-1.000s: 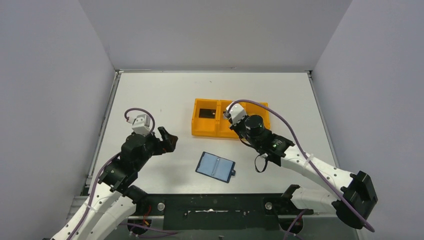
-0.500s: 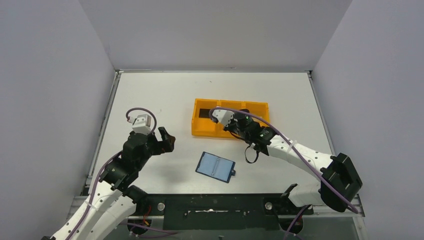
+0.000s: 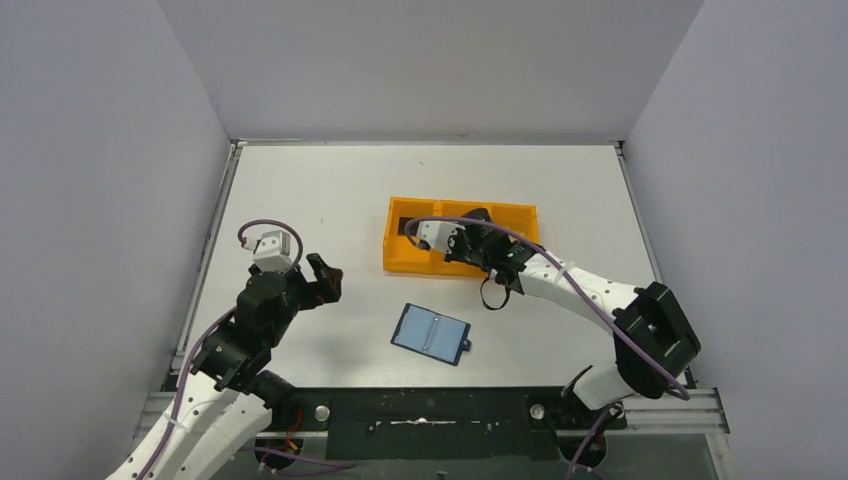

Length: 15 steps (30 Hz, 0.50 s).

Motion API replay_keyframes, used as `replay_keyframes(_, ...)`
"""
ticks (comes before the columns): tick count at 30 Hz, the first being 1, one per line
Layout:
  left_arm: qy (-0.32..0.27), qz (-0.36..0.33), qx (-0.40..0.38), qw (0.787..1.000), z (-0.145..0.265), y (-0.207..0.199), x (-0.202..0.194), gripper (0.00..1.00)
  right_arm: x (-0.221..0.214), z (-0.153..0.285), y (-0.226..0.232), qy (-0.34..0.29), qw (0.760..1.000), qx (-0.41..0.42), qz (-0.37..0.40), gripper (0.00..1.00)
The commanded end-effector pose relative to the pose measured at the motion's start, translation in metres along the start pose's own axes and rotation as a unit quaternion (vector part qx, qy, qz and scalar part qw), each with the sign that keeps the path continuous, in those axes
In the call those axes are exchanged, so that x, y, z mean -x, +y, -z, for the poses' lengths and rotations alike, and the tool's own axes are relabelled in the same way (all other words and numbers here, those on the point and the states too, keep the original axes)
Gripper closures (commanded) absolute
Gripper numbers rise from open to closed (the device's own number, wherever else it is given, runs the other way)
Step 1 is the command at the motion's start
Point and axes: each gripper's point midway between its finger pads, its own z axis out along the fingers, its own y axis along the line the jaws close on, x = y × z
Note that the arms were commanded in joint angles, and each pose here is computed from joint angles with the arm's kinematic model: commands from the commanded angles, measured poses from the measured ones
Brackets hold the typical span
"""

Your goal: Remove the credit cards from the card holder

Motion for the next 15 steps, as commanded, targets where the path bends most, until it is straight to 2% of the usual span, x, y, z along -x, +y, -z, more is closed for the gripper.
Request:
replay_keyframes(1, -0.027, 0.008, 0.002, 1.000, 0.003, -0.003, 0.019, 0.09, 0.015, -0.009, -0.028, -0.023, 0.999, -0.013, 0.027, 1.00)
replay_keyframes(8, -0.031, 0.008, 0.001, 0.999, 0.005, -0.002, 0.020, 0.09, 0.015, -0.033, -0.031, -0.034, 0.998, 0.004, 0.045, 1.00)
replay_keyframes(15, -0.031, 0.007, 0.001, 1.000, 0.004, -0.002, 0.020, 0.09, -0.001, -0.062, -0.036, -0.006, 0.998, -0.001, 0.059, 0.99)
